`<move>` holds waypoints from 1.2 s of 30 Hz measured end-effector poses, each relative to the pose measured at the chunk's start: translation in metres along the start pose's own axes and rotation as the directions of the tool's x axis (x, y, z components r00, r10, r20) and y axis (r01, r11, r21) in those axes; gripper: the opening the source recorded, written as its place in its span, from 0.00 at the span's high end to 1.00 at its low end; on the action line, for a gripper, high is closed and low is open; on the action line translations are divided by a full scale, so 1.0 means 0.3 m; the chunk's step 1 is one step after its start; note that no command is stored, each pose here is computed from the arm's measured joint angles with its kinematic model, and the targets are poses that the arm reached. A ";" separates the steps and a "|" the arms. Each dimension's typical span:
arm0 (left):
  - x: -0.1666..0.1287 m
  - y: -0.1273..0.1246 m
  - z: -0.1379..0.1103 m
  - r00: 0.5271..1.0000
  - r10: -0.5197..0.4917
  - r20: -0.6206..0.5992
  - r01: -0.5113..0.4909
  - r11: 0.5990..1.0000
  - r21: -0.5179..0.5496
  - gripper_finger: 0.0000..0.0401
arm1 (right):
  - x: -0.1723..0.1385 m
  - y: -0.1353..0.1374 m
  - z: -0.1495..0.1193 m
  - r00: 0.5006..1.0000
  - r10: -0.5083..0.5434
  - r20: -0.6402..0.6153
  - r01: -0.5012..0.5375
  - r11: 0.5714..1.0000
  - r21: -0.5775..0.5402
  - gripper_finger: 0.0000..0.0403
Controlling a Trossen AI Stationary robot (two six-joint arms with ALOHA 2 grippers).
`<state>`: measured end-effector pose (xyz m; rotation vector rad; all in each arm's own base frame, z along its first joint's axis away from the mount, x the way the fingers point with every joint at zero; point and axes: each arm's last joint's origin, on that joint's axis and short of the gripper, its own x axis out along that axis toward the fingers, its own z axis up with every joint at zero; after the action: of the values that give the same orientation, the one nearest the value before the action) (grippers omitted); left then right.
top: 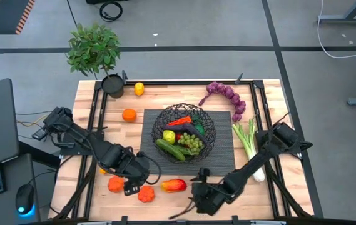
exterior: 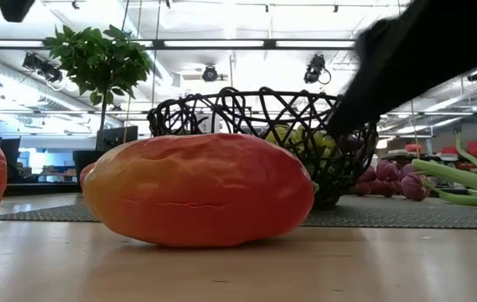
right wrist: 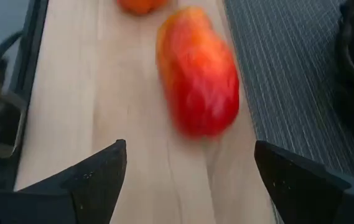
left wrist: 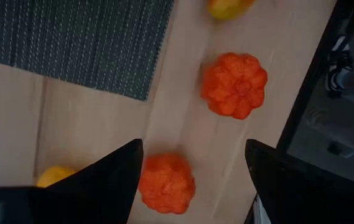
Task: Build produce basket
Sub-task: Put the orange mango into the black basket
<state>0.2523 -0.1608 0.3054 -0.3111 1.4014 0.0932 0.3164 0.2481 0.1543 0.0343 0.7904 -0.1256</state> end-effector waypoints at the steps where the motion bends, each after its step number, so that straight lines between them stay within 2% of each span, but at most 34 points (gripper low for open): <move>1: 0.000 -0.005 -0.005 1.000 -0.002 0.000 0.002 1.000 -0.001 0.28 | 0.020 -0.003 0.005 1.000 0.003 0.011 -0.003 1.000 -0.003 0.11; 5: -0.001 -0.016 -0.017 1.000 -0.006 0.000 0.006 0.999 -0.035 0.28 | 0.078 -0.028 0.012 1.000 -0.007 0.010 0.007 1.000 -0.001 0.12; 10: -0.017 -0.029 -0.044 1.000 -0.021 0.005 0.021 0.998 -0.055 0.28 | 0.100 -0.065 0.036 0.998 -0.056 0.027 0.056 0.998 0.003 0.12; 14: -0.017 -0.034 -0.050 1.000 -0.022 0.004 0.022 0.998 -0.064 0.28 | 0.128 -0.061 0.061 0.997 0.008 0.072 -0.009 1.000 0.011 0.12; 17: -0.018 -0.036 -0.053 1.000 -0.021 0.004 0.022 0.998 -0.064 0.28 | 0.164 -0.049 0.046 0.996 0.045 0.078 -0.046 0.999 0.012 0.12; 27: -0.018 -0.036 -0.053 1.000 -0.021 0.003 0.021 0.998 -0.063 0.28 | 0.195 -0.041 0.018 0.997 0.047 0.060 -0.052 0.996 0.078 0.13; 31: -0.017 -0.036 -0.053 1.000 -0.021 0.002 0.021 0.998 -0.063 0.28 | 0.197 -0.040 0.016 0.997 0.054 0.056 -0.060 0.994 0.093 0.18; 36: -0.017 -0.035 -0.053 1.000 -0.019 0.001 0.020 0.998 -0.058 0.28 | 0.169 -0.020 0.032 0.995 0.081 0.059 -0.086 0.992 0.087 0.34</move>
<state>0.2388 -0.1746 0.3100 -0.3726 1.3963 0.1180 0.3578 0.2363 0.1251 0.1483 0.7266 -0.0820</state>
